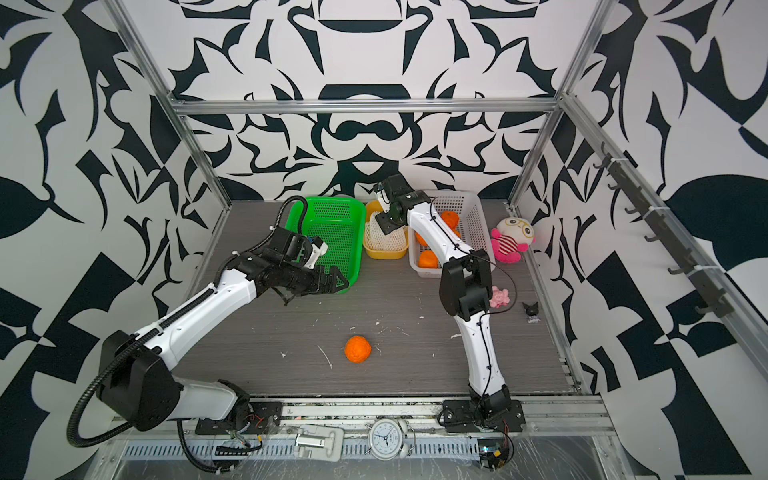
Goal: Remove foam nets from oranges
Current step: Place the foam net into the storage box.
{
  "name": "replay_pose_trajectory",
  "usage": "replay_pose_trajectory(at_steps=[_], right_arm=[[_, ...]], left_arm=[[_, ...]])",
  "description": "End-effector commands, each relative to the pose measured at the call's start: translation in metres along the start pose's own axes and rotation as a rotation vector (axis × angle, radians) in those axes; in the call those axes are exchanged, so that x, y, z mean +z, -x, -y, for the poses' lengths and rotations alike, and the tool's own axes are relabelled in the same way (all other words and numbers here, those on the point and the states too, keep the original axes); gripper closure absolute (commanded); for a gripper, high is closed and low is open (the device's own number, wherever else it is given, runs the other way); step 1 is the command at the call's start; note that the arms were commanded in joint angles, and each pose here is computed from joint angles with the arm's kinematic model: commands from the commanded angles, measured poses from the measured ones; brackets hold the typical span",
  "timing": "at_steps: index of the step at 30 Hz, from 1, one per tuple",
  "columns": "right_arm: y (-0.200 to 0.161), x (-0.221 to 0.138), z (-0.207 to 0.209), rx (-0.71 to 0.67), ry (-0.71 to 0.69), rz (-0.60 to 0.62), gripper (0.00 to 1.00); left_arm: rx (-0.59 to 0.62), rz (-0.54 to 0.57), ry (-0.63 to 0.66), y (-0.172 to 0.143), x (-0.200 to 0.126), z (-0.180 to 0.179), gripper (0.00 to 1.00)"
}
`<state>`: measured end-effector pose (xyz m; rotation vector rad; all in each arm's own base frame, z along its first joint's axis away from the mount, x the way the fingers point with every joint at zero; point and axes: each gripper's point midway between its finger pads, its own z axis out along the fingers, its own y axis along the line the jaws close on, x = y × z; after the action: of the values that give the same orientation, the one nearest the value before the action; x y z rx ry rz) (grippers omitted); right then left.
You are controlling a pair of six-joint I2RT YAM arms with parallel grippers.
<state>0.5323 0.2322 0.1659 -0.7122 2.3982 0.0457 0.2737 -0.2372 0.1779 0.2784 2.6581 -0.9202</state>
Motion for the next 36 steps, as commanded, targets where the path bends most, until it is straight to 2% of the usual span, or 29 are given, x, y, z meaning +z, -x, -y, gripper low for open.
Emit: replay_pose_trajectory(at_steps=[1, 12, 36], right_arm=[[0.008, -0.017, -0.003, -0.020, -0.018, 0.027, 0.32], [0.013, -0.030, -0.007, -0.049, -0.008, 0.043, 0.20], [0.047, -0.056, -0.002, -0.070, -0.010, 0.131, 0.17]], left_arm=[[0.016, 0.022, -0.025, 0.004, -0.013, 0.010, 0.01], [0.014, 0.025, -0.025, 0.003, -0.013, 0.010, 0.01], [0.009, 0.019, -0.020, 0.006, -0.009, 0.008, 0.01]])
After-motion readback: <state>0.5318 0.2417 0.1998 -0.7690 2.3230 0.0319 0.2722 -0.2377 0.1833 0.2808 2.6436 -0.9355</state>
